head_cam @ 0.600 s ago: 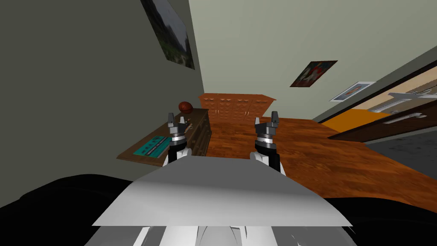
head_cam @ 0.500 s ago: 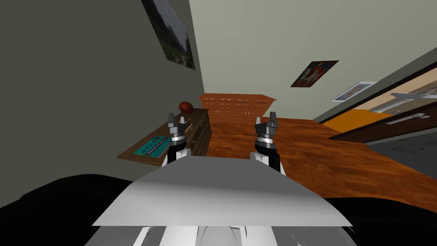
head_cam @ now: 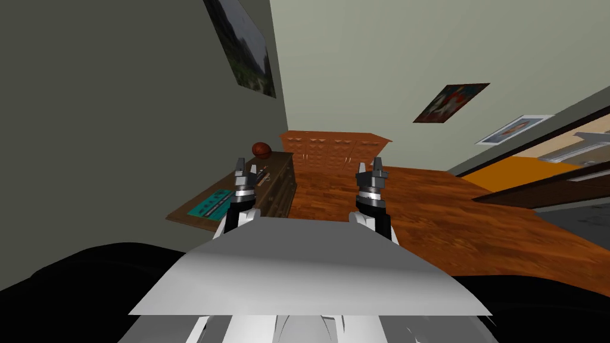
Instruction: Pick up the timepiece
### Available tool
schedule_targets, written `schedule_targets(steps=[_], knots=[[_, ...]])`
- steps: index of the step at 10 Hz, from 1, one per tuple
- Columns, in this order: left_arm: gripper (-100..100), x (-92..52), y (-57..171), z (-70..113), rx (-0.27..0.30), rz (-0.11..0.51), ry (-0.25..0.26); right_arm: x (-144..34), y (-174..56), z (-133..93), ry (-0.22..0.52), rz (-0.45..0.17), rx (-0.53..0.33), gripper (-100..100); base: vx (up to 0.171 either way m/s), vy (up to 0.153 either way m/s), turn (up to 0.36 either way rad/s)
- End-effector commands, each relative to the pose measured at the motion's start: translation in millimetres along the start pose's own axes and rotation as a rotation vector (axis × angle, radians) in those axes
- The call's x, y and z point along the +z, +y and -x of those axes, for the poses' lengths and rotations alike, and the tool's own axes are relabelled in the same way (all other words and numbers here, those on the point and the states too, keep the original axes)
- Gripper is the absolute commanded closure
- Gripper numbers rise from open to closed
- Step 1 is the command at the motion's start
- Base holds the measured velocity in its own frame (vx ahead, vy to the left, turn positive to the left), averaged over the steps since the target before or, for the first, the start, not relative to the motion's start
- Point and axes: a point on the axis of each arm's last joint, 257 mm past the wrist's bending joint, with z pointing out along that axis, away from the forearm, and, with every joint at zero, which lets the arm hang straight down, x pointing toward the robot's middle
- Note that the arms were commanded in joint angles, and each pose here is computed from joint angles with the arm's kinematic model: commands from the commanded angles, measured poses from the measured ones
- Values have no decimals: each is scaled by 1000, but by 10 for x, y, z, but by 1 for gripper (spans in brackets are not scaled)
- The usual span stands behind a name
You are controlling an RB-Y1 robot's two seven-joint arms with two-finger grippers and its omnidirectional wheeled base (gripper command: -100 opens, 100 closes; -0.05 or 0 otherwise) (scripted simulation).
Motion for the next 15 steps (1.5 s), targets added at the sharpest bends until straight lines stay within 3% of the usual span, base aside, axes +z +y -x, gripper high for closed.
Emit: schedule_targets(steps=[1,9,15], knots=[[-100,-13,95,55,22,48,5,0,0,0,0,0,0,0,60,7,82],[-100,-134,477,359,97,246,-10,0,0,0,0,0,0,0,65,-7,80],[-100,-322,763,634,150,415,-29,0,0,0,0,0,0,0,68,-13,89]])
